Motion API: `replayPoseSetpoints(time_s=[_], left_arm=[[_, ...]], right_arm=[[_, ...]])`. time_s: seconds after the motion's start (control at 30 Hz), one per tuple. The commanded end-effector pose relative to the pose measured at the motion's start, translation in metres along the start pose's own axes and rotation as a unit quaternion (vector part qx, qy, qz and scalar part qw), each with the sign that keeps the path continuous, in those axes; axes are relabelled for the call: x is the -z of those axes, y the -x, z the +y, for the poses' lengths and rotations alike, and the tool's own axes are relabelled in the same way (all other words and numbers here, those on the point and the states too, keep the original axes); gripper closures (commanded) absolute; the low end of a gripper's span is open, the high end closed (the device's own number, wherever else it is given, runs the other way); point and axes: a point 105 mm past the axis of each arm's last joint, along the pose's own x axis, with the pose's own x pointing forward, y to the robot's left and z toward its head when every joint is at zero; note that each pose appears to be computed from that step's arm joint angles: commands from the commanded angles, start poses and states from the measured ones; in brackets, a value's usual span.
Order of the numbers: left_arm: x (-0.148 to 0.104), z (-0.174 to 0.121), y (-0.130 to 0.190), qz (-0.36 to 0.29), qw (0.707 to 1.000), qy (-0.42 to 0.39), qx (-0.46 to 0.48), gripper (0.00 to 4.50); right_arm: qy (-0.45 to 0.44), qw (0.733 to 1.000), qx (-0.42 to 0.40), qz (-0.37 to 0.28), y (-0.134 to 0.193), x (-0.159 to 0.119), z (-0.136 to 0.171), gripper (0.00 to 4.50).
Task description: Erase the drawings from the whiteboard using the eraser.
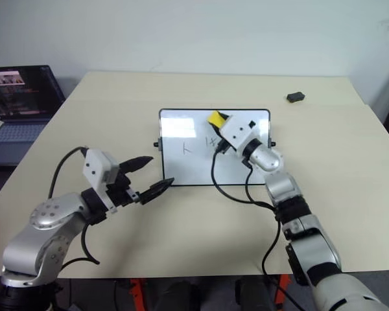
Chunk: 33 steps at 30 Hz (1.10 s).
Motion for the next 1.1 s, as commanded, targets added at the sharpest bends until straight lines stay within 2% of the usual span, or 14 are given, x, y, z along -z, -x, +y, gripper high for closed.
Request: replayPoseSetpoints(time_s=[0.03, 0.4, 0.6, 0.73, 0.9, 1.1], left_arm=[[-0.008, -0.003, 0.001, -0.009, 1.0, -0.013, 0.008, 0.0], [-0.01, -0.004, 0.001, -0.008, 1.0, -0.014, 0.013, 0.0], [-0.01, -0.004, 0.0, -0.009, 1.0, -0.015, 0.017, 0.0], [-0.01, -0.004, -0.001, -0.01, 1.0, -0.016, 0.018, 0.0], [-0.01, -0.004, -0.001, -0.01, 1.0, -0.015, 0.018, 0.0], [-0.009, -0.007, -0.003, -0.01, 1.0, -0.011, 0.022, 0.0]], right_arm=[[0.009, 1.0, 0.002, 0.001, -0.009, 0.001, 0.005, 3.51], [-0.022, 0.99, -0.122, 0.064, 0.008, 0.043, 0.075, 3.51], [-0.041, 0.986, -0.136, 0.093, 0.017, 0.057, 0.082, 3.51], [-0.027, 0.991, -0.12, 0.053, 0.012, 0.036, 0.065, 3.51], [-0.005, 0.996, -0.076, -0.053, 0.008, -0.031, 0.029, 3.51], [0.022, 0.998, -0.039, -0.033, -0.003, -0.031, 0.008, 3.51]])
